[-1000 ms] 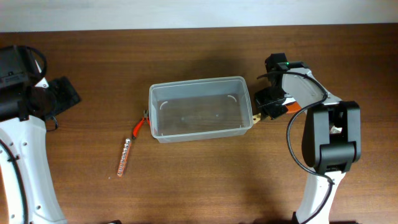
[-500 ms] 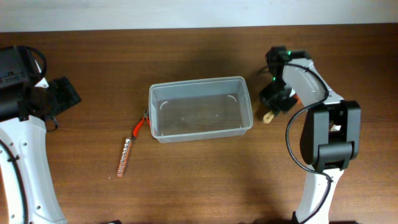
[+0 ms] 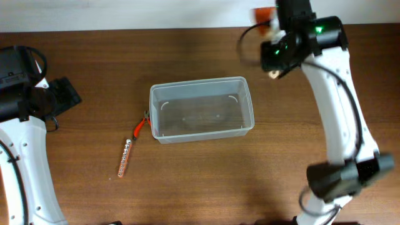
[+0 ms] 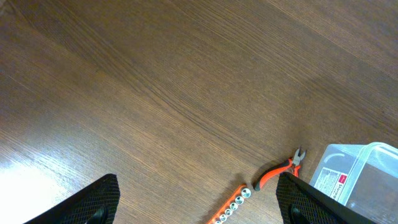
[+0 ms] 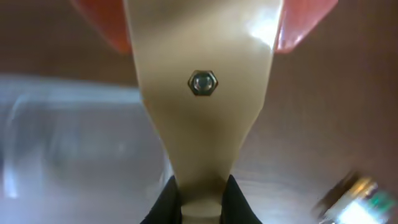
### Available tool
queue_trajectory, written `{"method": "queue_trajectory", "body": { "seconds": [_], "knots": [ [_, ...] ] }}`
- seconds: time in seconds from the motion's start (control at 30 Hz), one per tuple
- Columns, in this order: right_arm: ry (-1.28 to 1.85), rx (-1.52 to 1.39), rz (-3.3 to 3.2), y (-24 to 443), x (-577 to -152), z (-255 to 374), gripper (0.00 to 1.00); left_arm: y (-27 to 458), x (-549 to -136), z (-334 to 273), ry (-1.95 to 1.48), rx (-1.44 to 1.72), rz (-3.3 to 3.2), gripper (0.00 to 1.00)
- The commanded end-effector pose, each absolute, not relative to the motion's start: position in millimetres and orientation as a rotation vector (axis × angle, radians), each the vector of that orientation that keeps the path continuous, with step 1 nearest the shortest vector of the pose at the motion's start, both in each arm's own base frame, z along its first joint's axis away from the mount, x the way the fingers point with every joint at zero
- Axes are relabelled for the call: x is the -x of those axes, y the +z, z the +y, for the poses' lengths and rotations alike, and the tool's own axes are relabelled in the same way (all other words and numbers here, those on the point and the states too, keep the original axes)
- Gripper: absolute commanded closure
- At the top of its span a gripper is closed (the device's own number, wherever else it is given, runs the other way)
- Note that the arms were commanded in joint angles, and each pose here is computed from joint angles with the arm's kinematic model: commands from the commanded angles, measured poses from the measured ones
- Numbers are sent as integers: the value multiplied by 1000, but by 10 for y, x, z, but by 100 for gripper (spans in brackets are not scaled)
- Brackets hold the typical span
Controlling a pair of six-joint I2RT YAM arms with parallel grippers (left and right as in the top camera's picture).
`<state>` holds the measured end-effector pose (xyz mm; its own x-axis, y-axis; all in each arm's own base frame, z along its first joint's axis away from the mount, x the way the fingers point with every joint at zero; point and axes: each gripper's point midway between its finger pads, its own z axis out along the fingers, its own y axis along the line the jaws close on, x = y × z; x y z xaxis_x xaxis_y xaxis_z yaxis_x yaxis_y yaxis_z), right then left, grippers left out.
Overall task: Pack container
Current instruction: 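Carry the scraper over the container and lower it inside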
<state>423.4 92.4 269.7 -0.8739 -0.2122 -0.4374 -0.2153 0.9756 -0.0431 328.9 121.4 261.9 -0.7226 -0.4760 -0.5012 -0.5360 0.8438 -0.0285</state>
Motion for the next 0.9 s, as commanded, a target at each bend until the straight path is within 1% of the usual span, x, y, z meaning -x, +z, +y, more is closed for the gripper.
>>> {"method": "queue_trajectory", "body": {
  "seconds": [0.0,0.1,0.2,0.4,0.5,0.87],
  "knots": [
    [-17,937,2507,2904,-3930,1285,96,2587,-3276,1209,150,757,2522,17],
    [20,1197,2473,2808,-3699,1511,96,2587,-3276,1209,150,757,2523,17],
    [135,1461,2383,2687,-3504,1783,96,2587,-3276,1209,150,757,2523,17],
    [151,1833,2224,2288,-3415,2045,96,2586,-3274,1207,150,757,2524,17],
    [161,1903,2213,1989,-3470,2130,96,2584,-3271,1206,150,757,2525,17],
    [201,1928,2308,886,-3710,2161,96,2574,-3253,1201,150,759,2534,17]
  ]
}}
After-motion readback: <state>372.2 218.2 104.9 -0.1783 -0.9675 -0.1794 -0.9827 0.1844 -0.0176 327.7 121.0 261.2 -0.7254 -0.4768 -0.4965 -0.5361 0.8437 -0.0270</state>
